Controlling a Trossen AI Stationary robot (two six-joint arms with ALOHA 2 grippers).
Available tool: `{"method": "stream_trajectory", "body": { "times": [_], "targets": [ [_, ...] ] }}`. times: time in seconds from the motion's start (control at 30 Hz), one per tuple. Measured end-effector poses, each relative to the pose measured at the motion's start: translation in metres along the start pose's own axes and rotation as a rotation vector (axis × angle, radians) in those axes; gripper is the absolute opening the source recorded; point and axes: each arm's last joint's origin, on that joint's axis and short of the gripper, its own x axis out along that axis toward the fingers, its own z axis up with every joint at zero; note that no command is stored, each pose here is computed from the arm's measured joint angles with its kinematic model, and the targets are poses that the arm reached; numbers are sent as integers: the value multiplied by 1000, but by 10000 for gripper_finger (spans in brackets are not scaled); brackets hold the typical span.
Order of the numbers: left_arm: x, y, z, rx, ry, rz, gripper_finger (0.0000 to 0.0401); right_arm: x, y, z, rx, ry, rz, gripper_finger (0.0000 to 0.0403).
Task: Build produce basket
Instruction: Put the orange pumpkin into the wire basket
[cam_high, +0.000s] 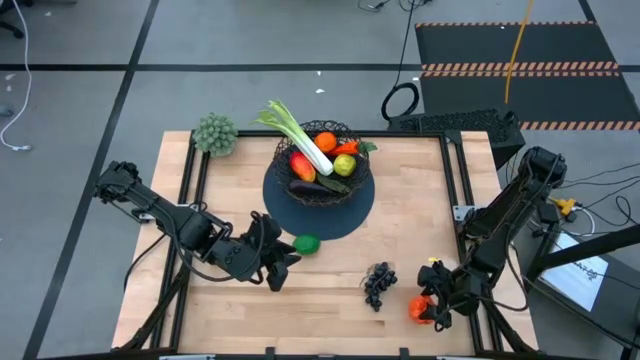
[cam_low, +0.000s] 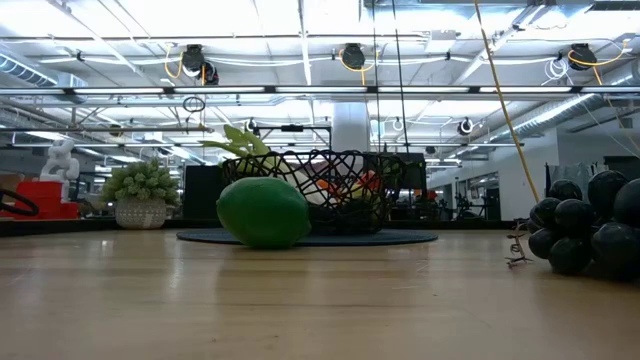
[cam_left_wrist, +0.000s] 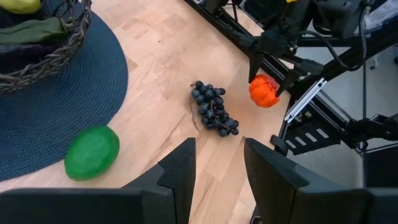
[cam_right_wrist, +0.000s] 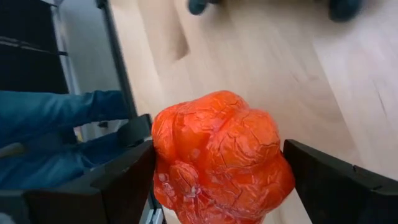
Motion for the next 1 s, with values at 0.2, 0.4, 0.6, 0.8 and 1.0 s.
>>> {"method": "stream_trajectory", "body": {
  "times": [0.2, 0.4, 0.6, 0.8, 1.0],
  "targets": [
    [-1, -1, -1, -9, 0, -4, 136, -3, 2, 1, -87, -20, 19, 362],
    [-1, -1, -1, -7, -2, -3, 136, -3, -3, 0, -98, -9, -27, 397],
    [-1, -1, -1, 0, -2, -3, 136, -2, -4, 0, -122, -5, -45, 392],
    [-1, -1, -1, 21, -2, -3, 136, 9, -7, -3, -112, 15, -98, 394],
    [-1, -1, -1, 27, -2, -2, 136, 24, -4, -6, -96, 58, -80, 394]
  ]
}}
